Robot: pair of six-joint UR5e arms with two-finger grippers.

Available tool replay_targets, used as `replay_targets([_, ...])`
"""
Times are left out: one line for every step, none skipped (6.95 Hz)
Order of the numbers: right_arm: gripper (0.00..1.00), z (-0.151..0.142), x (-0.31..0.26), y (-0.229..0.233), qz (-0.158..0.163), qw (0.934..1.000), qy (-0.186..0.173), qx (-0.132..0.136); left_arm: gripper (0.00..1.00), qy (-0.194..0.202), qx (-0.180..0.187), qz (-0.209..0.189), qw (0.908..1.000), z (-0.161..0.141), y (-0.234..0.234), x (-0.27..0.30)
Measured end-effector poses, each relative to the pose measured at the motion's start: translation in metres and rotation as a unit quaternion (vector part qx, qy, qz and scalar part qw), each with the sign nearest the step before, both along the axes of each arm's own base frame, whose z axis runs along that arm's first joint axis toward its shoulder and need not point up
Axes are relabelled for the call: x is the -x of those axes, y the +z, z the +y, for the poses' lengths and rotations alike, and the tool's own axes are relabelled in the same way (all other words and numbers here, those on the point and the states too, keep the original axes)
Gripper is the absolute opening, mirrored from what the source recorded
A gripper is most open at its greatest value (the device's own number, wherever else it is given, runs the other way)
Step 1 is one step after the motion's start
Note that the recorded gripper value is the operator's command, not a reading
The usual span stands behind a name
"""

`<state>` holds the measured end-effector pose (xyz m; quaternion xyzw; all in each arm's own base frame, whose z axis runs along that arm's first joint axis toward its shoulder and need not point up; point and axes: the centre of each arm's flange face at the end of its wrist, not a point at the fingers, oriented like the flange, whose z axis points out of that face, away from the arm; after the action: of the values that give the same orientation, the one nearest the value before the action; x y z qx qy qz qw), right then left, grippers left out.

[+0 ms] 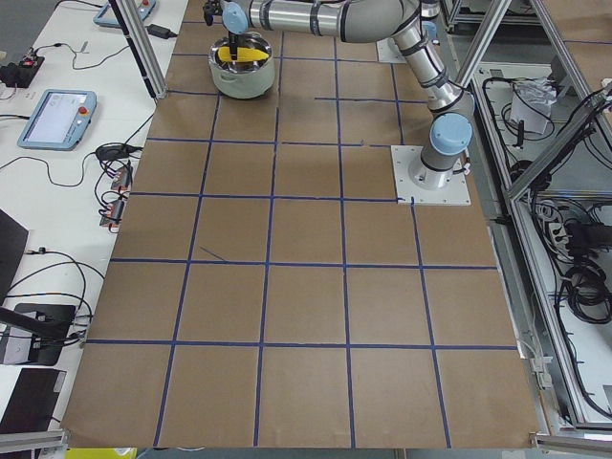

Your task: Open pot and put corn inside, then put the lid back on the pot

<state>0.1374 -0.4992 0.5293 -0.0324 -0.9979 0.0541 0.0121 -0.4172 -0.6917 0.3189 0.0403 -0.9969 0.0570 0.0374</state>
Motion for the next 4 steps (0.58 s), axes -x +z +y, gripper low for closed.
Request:
replay_targets([0.29,0.000,0.000,0.000,0.000,1.0000,0.000,0.000,1.00,-0.002,-0.002,-0.001,1.0000,0.002,0.001,-0.002])
replay_targets([0.29,0.000,0.000,0.000,0.000,1.0000,0.000,0.000,1.00,0.000,-0.002,-0.001,1.0000,0.002,0.007,-0.008])
replay_targets([0.29,0.000,0.000,-0.001,0.000,1.0000,0.000,-0.001,1.00,0.001,-0.003,-0.003,1.0000,0.002,0.015,-0.021])
replay_targets([0.29,0.000,-0.001,-0.001,0.001,1.0000,0.001,0.000,1.00,-0.005,-0.007,-0.007,0.9999,0.005,0.026,-0.044])
